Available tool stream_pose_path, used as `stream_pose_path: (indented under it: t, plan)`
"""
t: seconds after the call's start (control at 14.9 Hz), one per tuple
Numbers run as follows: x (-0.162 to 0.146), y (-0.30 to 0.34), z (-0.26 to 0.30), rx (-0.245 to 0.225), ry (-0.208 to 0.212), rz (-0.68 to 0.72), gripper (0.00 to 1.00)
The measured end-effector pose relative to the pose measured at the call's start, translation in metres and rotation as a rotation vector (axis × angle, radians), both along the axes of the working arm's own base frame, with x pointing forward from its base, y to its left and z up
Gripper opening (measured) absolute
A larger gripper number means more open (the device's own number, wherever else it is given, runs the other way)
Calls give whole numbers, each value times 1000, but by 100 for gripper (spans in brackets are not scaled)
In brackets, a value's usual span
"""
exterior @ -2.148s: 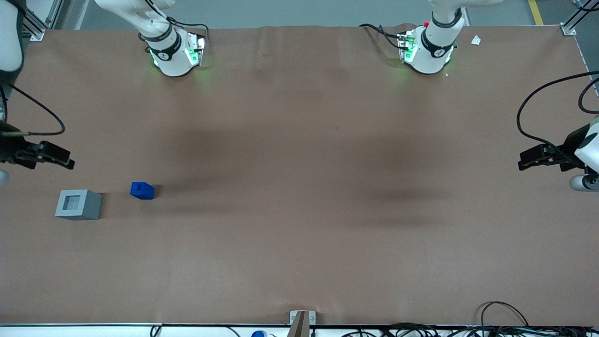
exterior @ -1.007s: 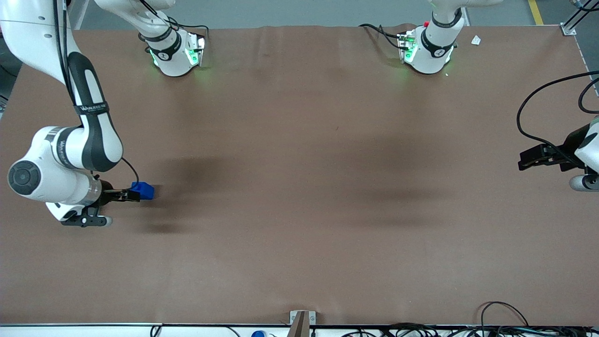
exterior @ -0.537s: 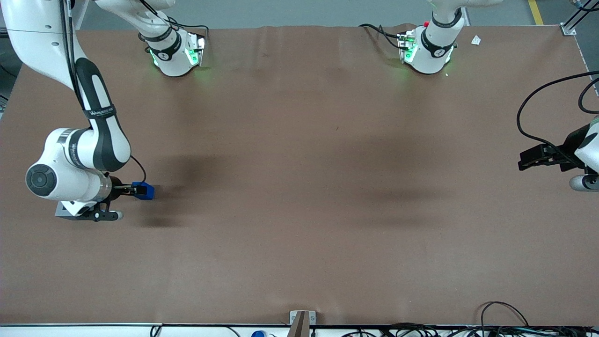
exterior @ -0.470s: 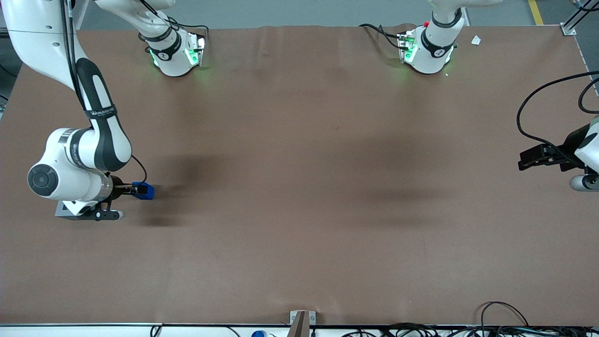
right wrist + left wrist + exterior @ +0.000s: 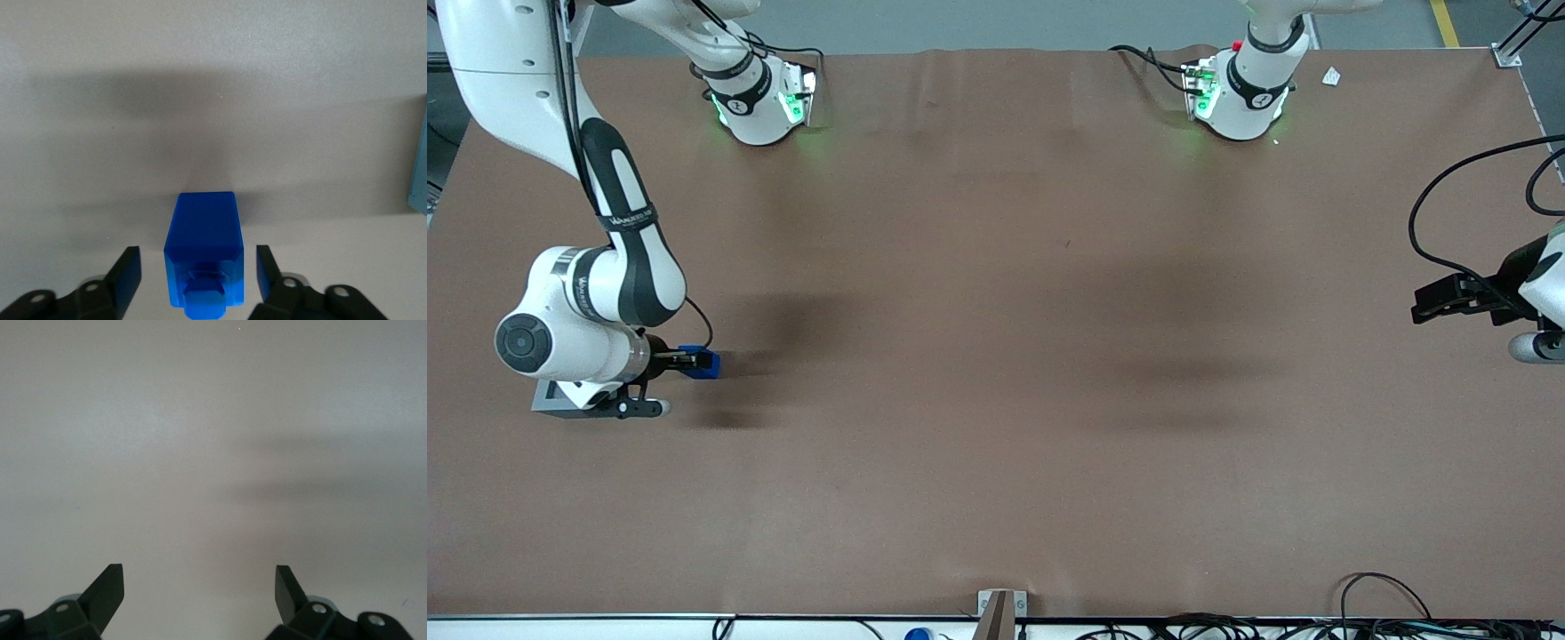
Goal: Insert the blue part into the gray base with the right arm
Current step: 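Close the right gripper on the blue block and lift it, then carry the blue block with the right gripper over the gray base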
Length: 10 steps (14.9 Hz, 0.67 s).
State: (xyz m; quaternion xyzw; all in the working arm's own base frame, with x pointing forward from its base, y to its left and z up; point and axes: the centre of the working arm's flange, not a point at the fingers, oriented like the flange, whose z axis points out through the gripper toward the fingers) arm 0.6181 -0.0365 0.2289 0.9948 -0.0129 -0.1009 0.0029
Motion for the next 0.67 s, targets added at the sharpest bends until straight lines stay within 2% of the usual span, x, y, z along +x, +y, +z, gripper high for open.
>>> stream_pose_path:
  t: [0.2, 0.27, 0.34, 0.4, 0.47, 0.67]
  plan:
    - [-1, -2, -5, -1, 6, -3, 74]
    - [-1, -2, -5, -1, 7, -3, 68]
    - [-1, -2, -6, -1, 7, -3, 67]
    - [-1, -2, -6, -1, 7, -3, 62]
    - [-1, -2, -5, -2, 7, -3, 52]
    - [-1, -3, -5, -2, 7, -4, 51]
